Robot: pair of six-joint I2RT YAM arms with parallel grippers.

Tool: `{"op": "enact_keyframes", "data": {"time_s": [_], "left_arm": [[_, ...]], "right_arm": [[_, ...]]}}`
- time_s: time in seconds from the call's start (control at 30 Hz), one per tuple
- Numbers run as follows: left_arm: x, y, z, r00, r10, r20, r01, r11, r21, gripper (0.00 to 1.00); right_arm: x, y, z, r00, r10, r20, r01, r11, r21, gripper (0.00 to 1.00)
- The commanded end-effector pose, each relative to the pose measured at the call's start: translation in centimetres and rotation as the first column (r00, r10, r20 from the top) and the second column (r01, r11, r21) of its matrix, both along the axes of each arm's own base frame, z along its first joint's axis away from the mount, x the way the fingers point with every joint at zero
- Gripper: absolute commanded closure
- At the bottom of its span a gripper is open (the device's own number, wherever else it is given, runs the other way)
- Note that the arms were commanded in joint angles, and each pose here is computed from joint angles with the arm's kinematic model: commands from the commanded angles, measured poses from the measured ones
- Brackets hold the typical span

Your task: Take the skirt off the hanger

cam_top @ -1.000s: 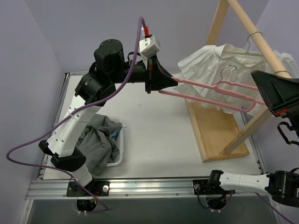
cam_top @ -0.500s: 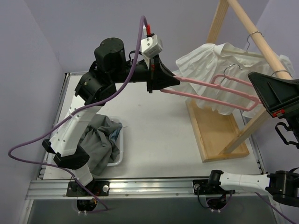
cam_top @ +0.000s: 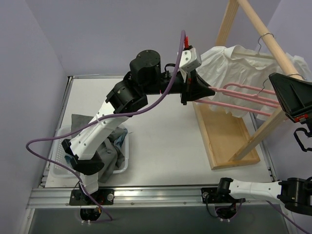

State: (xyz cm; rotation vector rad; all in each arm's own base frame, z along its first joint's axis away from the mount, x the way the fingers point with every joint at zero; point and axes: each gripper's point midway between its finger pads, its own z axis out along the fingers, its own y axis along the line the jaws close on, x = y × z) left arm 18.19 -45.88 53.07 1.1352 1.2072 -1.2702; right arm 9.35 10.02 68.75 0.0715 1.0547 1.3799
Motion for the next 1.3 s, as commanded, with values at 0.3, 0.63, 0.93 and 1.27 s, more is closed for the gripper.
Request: {"op": "enact_keyframes", "data": {"time_s": [0.3, 0.63, 0.93, 1.27], "left_arm": [[-1.1, -2.4, 6.1, 0.997, 0.014, 0.075, 0.005, 0.971, -0.241, 0.98], [-1.7, -5.6, 5.2, 0.998, 0.008, 0.055, 0.006, 0.965, -0.264, 0.98], [-0.9, -7.1, 2.0, 1.0, 0.02, 0.02, -0.016, 0.983, -0.184, 0.86], [-0.1, -5.5, 1.8, 0.995, 0.073, 0.068, -0.063, 0.987, -0.146, 0.51]], "right_arm": [[-0.3, -1.2, 1.1, 1.0, -0.01, 0.026, 0.008, 0.998, 0.059, 1.0], [-0.8, -1.9, 1.6, 0.999, -0.005, 0.036, 0.002, 0.997, 0.082, 1.0], [-0.4, -2.0, 1.3, 0.999, -0.024, 0.021, 0.023, 0.998, 0.066, 1.0], [-0.2, -2.1, 1.1, 0.999, -0.036, 0.015, 0.035, 0.997, 0.063, 1.0]]}}
